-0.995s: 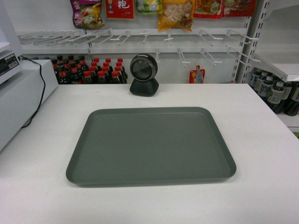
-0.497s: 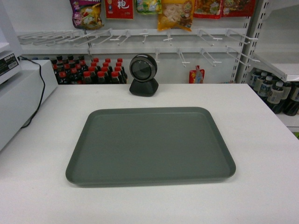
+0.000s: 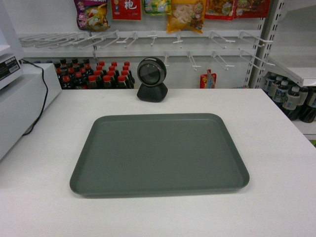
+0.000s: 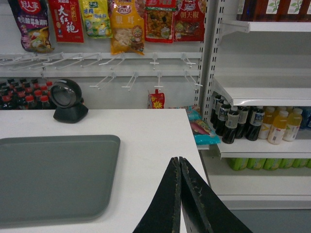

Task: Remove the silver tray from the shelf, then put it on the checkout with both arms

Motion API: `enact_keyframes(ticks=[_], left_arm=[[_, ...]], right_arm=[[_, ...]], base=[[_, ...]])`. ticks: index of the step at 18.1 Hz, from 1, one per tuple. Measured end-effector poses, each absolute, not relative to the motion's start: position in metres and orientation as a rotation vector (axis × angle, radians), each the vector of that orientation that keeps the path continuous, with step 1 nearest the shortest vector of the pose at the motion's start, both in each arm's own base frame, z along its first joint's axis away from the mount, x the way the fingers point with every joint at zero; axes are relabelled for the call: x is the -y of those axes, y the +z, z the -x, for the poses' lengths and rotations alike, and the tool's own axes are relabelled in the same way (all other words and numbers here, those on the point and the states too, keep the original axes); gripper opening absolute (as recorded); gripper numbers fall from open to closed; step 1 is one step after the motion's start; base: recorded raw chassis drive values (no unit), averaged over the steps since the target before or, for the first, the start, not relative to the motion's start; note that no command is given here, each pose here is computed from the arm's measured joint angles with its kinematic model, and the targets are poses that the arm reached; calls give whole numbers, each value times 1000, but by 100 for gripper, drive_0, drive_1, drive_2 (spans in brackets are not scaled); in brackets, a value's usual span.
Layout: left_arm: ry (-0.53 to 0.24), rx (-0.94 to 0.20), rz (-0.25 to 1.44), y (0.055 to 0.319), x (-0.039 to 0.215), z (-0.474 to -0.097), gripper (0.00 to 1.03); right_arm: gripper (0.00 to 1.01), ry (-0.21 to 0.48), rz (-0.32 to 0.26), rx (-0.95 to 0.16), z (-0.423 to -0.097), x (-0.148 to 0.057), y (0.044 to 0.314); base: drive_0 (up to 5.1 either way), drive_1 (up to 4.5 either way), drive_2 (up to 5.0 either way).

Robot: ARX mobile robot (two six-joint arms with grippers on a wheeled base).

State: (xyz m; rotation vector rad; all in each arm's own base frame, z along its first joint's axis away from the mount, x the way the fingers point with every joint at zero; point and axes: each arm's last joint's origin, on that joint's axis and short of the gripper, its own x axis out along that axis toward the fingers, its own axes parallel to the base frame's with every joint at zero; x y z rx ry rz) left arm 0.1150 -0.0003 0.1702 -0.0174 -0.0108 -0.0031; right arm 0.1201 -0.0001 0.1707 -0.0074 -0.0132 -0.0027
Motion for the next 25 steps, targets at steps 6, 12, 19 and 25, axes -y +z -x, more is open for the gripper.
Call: enact_keyframes(ticks=[6, 12, 19, 25], left_arm=[[-3, 12, 17, 170, 0, -108, 1], [-3, 1, 17, 167, 0, -98, 1], [-3, -3, 17, 166, 0, -98, 68], [-3, -3, 17, 166, 0, -98, 98]], right_arm=[[2, -3, 7, 16, -111, 0, 171], [2, 1, 7, 25, -97, 0, 169], [70, 0, 7, 4, -97, 0, 167], [98, 0, 7, 4, -97, 0, 167]], base=[[0, 0, 0], [0, 0, 0], [0, 0, 0], [0, 0, 0]])
